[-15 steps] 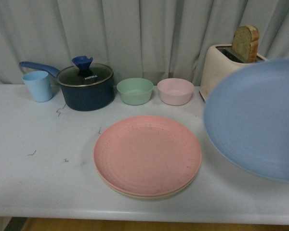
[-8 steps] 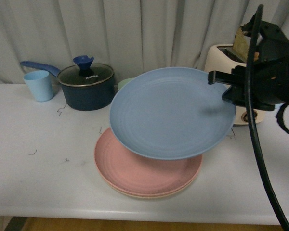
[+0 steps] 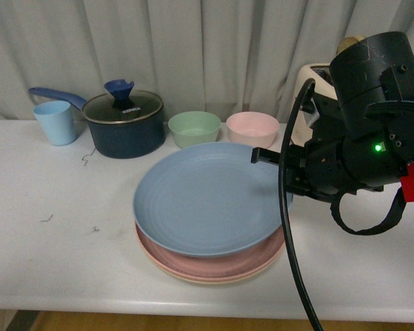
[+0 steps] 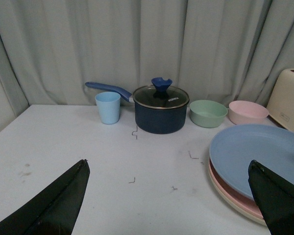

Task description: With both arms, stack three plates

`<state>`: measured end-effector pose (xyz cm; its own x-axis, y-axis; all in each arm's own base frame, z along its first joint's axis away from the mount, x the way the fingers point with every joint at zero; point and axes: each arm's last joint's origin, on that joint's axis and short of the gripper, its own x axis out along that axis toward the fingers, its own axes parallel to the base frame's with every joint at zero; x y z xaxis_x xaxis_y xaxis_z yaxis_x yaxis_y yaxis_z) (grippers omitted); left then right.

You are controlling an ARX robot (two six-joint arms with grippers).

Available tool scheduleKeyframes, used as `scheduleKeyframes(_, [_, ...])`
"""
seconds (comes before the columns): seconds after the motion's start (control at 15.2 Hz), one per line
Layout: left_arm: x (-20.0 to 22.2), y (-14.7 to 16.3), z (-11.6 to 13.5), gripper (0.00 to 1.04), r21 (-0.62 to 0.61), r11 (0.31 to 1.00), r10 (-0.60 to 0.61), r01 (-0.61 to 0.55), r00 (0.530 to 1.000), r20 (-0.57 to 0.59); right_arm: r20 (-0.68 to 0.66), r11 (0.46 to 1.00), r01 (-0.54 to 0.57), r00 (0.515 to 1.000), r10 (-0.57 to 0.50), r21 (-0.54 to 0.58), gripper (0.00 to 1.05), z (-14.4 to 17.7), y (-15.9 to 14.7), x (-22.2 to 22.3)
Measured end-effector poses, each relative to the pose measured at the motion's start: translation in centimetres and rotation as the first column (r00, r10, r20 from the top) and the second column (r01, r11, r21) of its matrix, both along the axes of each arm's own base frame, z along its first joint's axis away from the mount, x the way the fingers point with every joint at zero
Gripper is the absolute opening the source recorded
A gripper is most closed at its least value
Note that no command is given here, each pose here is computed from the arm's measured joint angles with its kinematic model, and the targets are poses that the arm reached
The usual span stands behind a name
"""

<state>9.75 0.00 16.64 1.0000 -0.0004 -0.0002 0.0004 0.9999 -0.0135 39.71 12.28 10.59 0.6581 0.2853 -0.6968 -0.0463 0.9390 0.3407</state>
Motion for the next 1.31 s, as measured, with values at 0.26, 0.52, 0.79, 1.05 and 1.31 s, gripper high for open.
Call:
scheduleKeyframes(0.26, [0.0,0.0,0.0,0.98,0.000,1.000,0.000,0.000,1.000,0.000,-0.043,1.000,0.022,0.999,-0.021,0.010,0.03,-1.1,0.3,0.0])
scheduleKeyframes(0.52, [0.0,0.0,0.0,0.98,0.000,1.000,0.000,0.000,1.000,0.000,-0.097,0.998,0.031,0.995,-0.026,0.057,0.13,-1.6,0.5,-0.7])
scheduleKeyframes(0.79, [0.0,0.0,0.0,0.98,0.000,1.000,0.000,0.000,1.000,0.000,0.064,0.989,0.058,0.996,-0.067,0.135,0.57,3.0,-0.6,-3.0])
scheduleKeyframes(1.05, [0.0,0.0,0.0,0.98,0.000,1.000,0.003,-0.003,1.000,-0.001,0.628,0.964,0.244,0.767,-0.127,-0.103,0.37,3.8,-4.2,-7.8])
scheduleKeyframes(1.31, [0.0,0.0,0.0,0.98,0.000,1.000,0.002,-0.002,1.000,0.000,0.764,0.943,0.289,0.642,-0.064,-0.163,0.02,6.3,-8.3,-14.1])
